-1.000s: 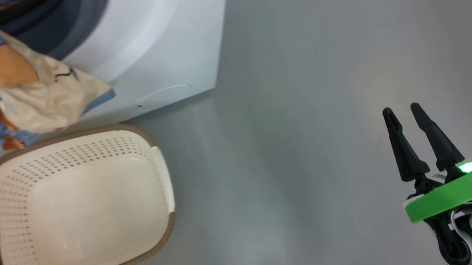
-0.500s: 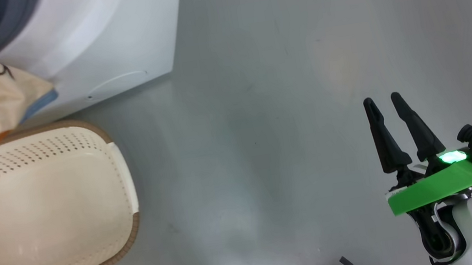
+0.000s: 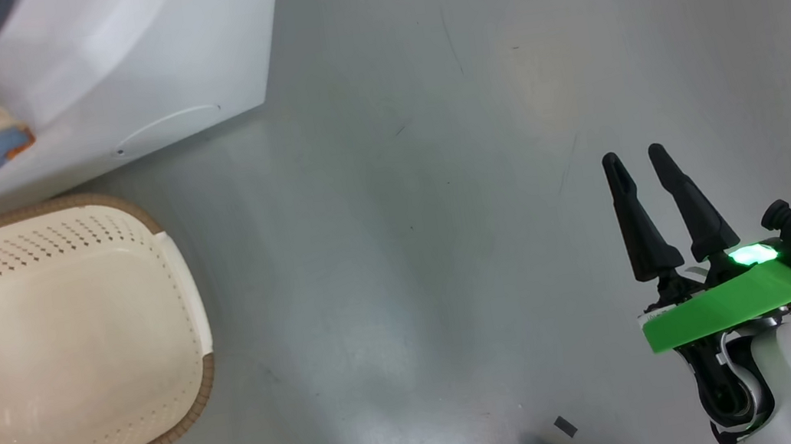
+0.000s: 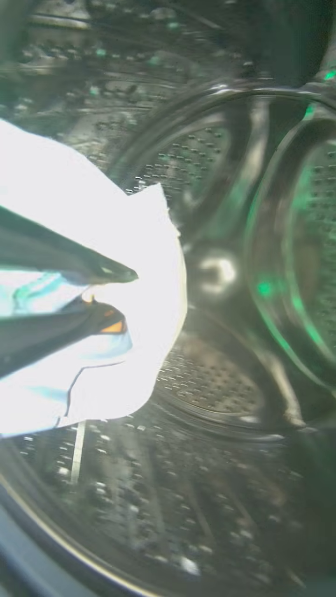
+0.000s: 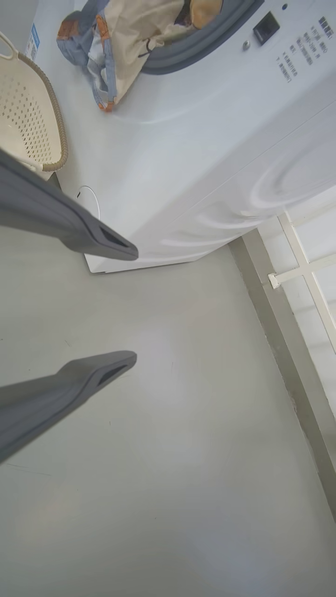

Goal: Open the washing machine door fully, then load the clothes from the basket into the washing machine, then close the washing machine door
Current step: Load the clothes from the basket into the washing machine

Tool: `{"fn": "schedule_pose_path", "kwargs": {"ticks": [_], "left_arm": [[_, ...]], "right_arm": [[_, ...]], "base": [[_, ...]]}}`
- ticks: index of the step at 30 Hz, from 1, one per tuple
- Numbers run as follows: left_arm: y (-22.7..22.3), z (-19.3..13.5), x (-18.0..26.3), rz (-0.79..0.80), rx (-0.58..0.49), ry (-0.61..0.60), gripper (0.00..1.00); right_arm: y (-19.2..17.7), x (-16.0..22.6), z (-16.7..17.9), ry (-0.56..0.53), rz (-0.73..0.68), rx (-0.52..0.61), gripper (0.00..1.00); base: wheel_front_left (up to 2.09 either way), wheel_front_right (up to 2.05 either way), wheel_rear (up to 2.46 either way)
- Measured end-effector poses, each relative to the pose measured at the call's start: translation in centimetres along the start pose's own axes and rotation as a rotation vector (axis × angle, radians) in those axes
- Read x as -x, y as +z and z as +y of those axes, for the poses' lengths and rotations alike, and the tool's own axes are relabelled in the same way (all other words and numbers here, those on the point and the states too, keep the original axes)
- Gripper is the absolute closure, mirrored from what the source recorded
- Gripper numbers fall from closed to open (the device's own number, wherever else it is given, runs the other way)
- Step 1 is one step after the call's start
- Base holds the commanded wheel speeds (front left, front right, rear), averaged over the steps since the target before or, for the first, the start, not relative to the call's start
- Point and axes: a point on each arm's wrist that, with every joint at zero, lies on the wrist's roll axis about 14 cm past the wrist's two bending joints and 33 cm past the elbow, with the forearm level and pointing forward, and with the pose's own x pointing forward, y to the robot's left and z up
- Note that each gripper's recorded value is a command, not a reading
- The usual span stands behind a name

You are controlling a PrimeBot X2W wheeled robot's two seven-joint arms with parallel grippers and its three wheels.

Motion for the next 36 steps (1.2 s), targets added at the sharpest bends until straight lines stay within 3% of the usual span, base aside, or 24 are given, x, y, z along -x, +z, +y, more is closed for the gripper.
{"fn": "schedule_pose_path", "kwargs": {"ticks": [1, 2, 3, 36], "left_arm": [[-0.9, 0.1, 0.4, 0.029, -0.004, 0.002, 0.41], [-1.6, 0.3, 0.7, 0.051, -0.002, 0.008, 0.04], [-2.0, 0.5, 0.9, 0.065, -0.001, 0.013, 0.0], [-5.2, 1.5, 8.3, 0.18, 0.047, 0.053, 0.0]], "right_arm": [[0.0, 0.0, 0.0, 0.001, -0.001, -0.001, 0.0], [0.0, 0.0, 0.1, 0.003, -0.001, -0.002, 0.0], [0.0, -0.1, 0.2, 0.005, -0.001, -0.002, 0.0], [0.6, -1.2, 2.2, 0.085, -0.02, -0.005, 0.0]], "base": [[0.0, 0.0, 0.0], [0.0, 0.0, 0.0], [0.0, 0.0, 0.0], [0.0, 0.0, 0.0]]}}
